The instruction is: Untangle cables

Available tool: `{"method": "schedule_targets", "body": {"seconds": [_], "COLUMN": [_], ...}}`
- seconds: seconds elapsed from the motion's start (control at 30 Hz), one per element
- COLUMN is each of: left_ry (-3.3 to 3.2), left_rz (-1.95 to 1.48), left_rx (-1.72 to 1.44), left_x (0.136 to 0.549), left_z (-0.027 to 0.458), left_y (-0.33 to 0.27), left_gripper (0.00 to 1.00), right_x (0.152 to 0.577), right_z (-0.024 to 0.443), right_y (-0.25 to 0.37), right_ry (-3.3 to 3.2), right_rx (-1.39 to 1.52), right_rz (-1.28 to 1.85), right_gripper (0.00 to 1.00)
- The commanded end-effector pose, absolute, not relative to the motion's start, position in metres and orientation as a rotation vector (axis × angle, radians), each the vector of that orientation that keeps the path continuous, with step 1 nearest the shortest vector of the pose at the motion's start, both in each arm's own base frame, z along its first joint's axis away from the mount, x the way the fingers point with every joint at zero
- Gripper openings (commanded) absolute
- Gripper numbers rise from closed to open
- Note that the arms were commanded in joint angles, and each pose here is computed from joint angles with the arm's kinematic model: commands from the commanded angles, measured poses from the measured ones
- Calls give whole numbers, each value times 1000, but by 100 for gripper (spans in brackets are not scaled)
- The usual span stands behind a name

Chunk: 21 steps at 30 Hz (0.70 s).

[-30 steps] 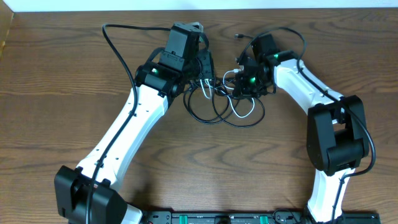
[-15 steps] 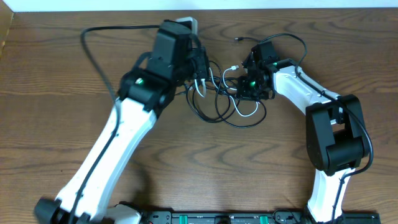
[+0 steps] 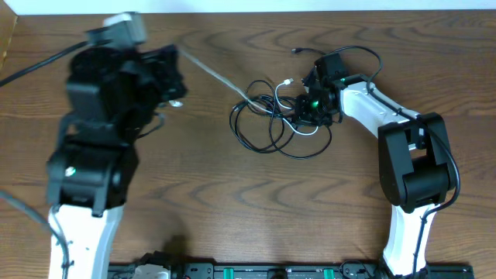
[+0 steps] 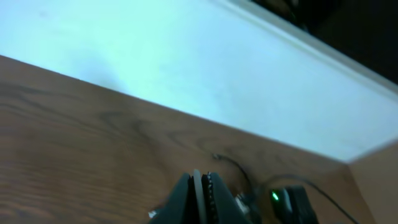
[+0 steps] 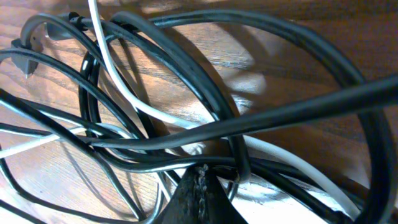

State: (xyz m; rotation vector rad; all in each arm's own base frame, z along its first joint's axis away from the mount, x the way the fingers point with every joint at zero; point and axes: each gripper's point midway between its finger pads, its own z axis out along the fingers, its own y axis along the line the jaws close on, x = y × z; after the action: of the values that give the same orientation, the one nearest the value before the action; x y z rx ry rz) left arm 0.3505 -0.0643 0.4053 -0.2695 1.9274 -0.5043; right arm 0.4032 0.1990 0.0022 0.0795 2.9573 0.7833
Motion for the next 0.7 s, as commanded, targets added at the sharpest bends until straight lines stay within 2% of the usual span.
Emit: {"method": "schedule_targets", "body": {"seconds": [0.0, 0.37, 0.6, 0.67], "left_ry": [1857, 1813, 1978, 2040], "left_rz": [-417, -225, -256, -263], "left_rx": [-311, -529, -532, -513], "left_x": [343, 341, 347, 350], "left_z": [423, 418, 377, 362], "left_y": [-30, 59, 50, 44], "left_gripper": [7, 7, 8, 11], "right_x": [391, 391, 391, 391], "right_z": [-33, -33, -33, -33], "right_y": [184, 184, 184, 184], "right_ry": [3048, 3048, 3048, 3048], "right_rx": [146, 146, 146, 145], "right_rz": [666, 666, 666, 666], "right_gripper": [1, 1, 1, 1]}}
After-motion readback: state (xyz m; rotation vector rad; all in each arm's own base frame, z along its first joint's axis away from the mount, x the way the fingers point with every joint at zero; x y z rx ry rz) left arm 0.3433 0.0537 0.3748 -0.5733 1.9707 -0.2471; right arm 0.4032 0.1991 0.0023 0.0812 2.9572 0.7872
